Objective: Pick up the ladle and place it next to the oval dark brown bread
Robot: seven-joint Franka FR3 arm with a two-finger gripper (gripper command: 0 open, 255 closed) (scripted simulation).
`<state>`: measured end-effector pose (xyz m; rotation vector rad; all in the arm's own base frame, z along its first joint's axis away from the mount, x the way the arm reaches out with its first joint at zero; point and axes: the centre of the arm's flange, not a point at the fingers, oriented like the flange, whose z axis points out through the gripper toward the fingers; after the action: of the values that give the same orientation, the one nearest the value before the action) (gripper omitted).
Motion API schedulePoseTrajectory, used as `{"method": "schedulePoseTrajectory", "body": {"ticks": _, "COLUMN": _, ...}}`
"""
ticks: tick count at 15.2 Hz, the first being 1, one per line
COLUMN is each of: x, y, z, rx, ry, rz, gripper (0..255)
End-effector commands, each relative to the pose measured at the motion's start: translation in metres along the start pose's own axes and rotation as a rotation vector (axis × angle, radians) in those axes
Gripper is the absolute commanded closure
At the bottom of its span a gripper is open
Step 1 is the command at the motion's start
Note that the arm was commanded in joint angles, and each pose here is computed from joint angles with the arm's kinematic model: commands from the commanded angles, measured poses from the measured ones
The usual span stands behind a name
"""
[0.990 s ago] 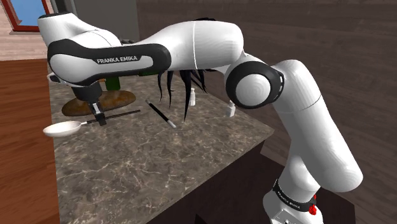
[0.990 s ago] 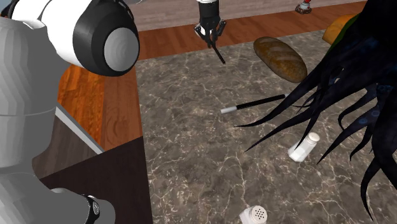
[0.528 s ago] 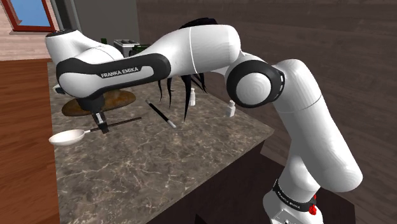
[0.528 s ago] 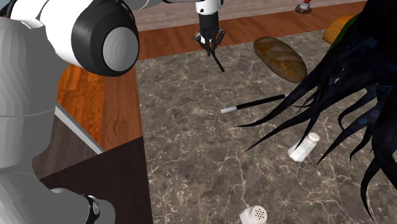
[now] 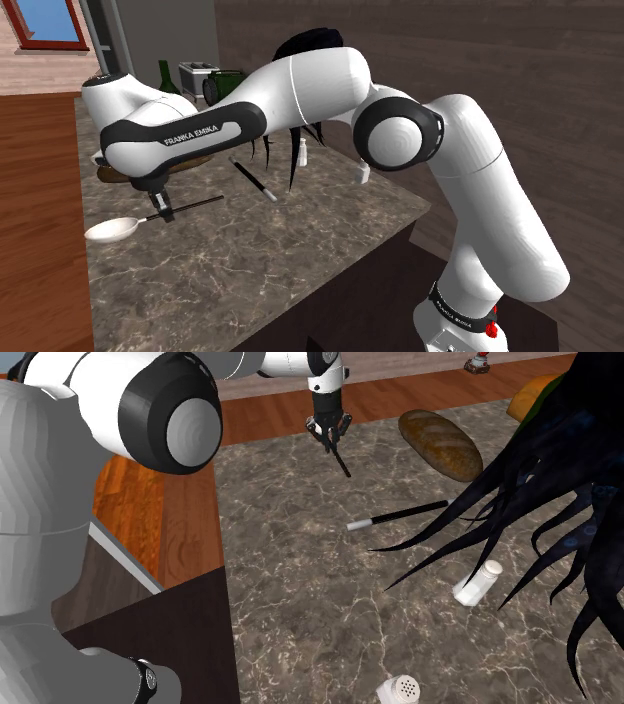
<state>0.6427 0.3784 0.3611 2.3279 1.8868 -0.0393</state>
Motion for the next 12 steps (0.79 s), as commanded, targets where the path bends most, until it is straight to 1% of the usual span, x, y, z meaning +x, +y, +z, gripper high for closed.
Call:
{"method": "schedulePoseTrajectory", "body": {"ticks": 1, "x": 0.0023, "y": -0.0007, "z": 0.0101, "rx": -0.001, "ry": 0.001, "rz": 0.000, "gripper": 255}}
{"method": "schedulePoseTrajectory", "body": {"ticks": 2, "x": 0.0030, "y": -0.0012, "z": 0.0156, "rx": -0.001, "ry": 0.001, "rz": 0.000, "gripper": 255}}
{"method": "schedulePoseTrajectory", "body": {"ticks": 10, "x": 0.0030, "y": -0.0012, "z": 0.0156, "rx": -0.001, "ry": 0.001, "rz": 0.000, "gripper": 255}}
{"method": "schedulePoseTrajectory", "body": {"ticks": 11, "x": 0.0029, "y": -0.0012, "z": 0.0156, "rx": -0.001, "ry": 0.001, "rz": 0.000, "gripper": 0}}
{"method": "schedulePoseTrajectory", "body": {"ticks": 12, "x": 0.0030, "y": -0.0012, "z": 0.0157, "rx": -0.001, "ry": 0.001, "rz": 0.000, "gripper": 0}}
